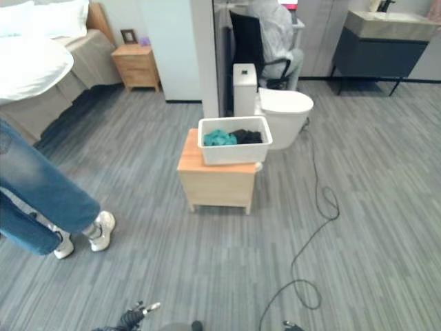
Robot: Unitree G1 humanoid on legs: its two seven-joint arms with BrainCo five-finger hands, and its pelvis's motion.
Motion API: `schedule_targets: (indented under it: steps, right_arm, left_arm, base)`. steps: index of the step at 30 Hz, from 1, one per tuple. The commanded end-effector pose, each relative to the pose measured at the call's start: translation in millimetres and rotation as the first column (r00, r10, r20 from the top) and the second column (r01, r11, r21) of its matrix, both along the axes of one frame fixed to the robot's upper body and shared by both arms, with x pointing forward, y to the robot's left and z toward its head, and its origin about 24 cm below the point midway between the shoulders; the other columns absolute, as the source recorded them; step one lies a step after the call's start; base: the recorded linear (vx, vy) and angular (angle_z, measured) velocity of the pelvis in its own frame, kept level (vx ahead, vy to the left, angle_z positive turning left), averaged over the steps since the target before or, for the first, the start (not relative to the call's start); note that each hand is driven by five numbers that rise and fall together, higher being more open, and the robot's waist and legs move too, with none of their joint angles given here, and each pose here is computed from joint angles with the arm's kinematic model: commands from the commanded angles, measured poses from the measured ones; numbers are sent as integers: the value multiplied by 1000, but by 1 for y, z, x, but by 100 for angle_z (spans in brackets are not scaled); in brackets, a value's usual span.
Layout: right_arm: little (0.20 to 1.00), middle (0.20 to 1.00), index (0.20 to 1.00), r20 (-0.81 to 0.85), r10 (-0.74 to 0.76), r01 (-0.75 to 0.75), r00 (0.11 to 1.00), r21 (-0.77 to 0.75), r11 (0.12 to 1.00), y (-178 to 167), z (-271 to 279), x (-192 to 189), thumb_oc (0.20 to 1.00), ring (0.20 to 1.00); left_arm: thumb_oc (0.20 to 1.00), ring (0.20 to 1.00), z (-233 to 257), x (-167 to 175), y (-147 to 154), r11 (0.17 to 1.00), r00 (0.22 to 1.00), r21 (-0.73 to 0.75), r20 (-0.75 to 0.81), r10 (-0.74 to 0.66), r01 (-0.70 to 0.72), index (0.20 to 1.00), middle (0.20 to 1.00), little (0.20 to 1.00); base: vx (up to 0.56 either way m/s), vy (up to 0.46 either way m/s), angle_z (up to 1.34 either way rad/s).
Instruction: Grab the laundry basket,head to the washer,open it,put in the laundry and shut it.
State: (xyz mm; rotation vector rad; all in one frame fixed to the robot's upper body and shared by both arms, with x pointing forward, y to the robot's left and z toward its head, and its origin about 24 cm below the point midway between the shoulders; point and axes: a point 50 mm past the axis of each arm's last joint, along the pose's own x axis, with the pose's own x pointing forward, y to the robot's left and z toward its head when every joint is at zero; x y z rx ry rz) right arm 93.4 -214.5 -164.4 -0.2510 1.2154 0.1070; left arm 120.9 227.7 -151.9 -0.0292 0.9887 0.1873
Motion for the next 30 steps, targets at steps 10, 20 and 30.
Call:
schedule_targets:
  steps: [10, 20, 30]
  right_arm:
    - [1000, 1000, 1000, 157, 32, -35, 987, 17, 999, 9, 12, 41, 1000, 1000]
    - [1000, 1000, 1000, 65, -132, 133, 989, -10, 991, -17, 6, 14, 1000, 1000]
    - [1000, 1000, 1000, -6, -183, 183, 983, -56, 982, -31, 3, -10, 1000, 1000]
  left_arm:
    - [1000, 1000, 3, -17, 28, 991, 992, 55, 0, 124, -124, 1000, 1000, 1000]
    - [1000, 1000, 11, 1, 33, 995, 996, 74, 58, 61, -65, 1000, 1000, 1000]
    - [1000, 1000, 12, 10, 25, 997, 996, 65, 84, 28, -34, 1000, 1000, 1000]
  base:
    - [364, 140, -23]
    - [407, 216, -6]
    - [253, -36, 47]
